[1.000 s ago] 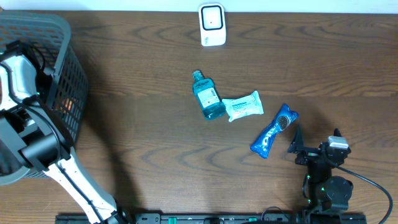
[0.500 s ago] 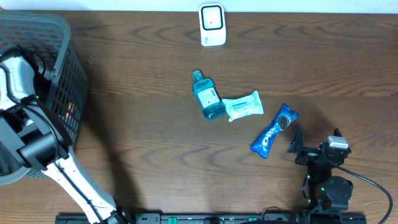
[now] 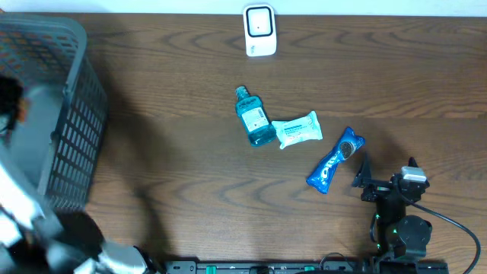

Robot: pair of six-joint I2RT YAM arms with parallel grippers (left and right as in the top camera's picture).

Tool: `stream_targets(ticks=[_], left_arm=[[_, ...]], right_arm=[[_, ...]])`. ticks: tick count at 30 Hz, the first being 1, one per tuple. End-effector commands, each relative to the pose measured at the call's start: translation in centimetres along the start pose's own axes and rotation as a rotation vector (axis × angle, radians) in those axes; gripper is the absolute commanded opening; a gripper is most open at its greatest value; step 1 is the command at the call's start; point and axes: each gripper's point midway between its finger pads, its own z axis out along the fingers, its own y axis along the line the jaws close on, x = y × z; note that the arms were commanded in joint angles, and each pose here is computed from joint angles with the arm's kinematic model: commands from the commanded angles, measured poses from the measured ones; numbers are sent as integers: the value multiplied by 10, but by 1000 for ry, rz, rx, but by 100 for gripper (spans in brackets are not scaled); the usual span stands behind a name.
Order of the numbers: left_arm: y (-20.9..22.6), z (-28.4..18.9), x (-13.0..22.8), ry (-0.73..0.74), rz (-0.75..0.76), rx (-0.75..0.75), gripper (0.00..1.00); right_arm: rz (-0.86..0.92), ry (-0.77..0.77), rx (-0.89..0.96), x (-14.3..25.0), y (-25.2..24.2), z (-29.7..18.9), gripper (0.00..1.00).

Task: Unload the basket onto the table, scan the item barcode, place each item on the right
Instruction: 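Reach into the basket and grasp the orange Kleenex pack, then carry the Kleenex pack past the scanner and set it left of mouthwash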

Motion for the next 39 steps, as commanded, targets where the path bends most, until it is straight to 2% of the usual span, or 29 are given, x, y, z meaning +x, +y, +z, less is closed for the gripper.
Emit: stream_targets(ticks=[1, 2, 5, 9, 13, 17, 18, 20, 26, 30, 35, 37, 38, 39], left_arm=[[-44, -85, 24, -83, 91, 269, 39], [-61, -119, 42, -115, 151, 371, 38], [-88, -160, 89, -106, 276, 512, 39], [-103, -167, 152, -58, 442, 519, 38], [-92, -132, 207, -2, 593, 345, 39], [-68, -85, 254, 107, 645, 133, 39], [-59, -57, 276, 146, 640, 38, 39], [-52, -16, 306, 179, 662, -44, 39], [-37, 55, 359, 215, 695, -133, 39], [-35, 86, 398, 279, 726, -118, 39], [-32, 109, 424, 293, 765, -129, 40], [-29, 114, 429, 296, 775, -141, 44], [-28, 115, 428, 295, 777, -147, 50], [-28, 115, 428, 294, 776, -144, 52]], right_arm=[[-12, -2, 16, 0, -3, 0, 99], [-12, -2, 16, 0, -3, 0, 99], [-12, -2, 16, 0, -3, 0, 99], [-12, -2, 16, 0, -3, 0, 99], [-12, -2, 16, 0, -3, 0, 99], [-12, -2, 16, 0, -3, 0, 99], [-12, -2, 16, 0, -3, 0, 99], [-12, -2, 16, 0, -3, 0, 99], [-12, -2, 16, 0, -3, 0, 99], [-12, -2, 16, 0, -3, 0, 99], [-12, -2, 16, 0, -3, 0, 99], [-12, -2, 16, 0, -3, 0, 99], [-12, -2, 16, 0, -3, 0, 99], [-12, -2, 16, 0, -3, 0, 99]])
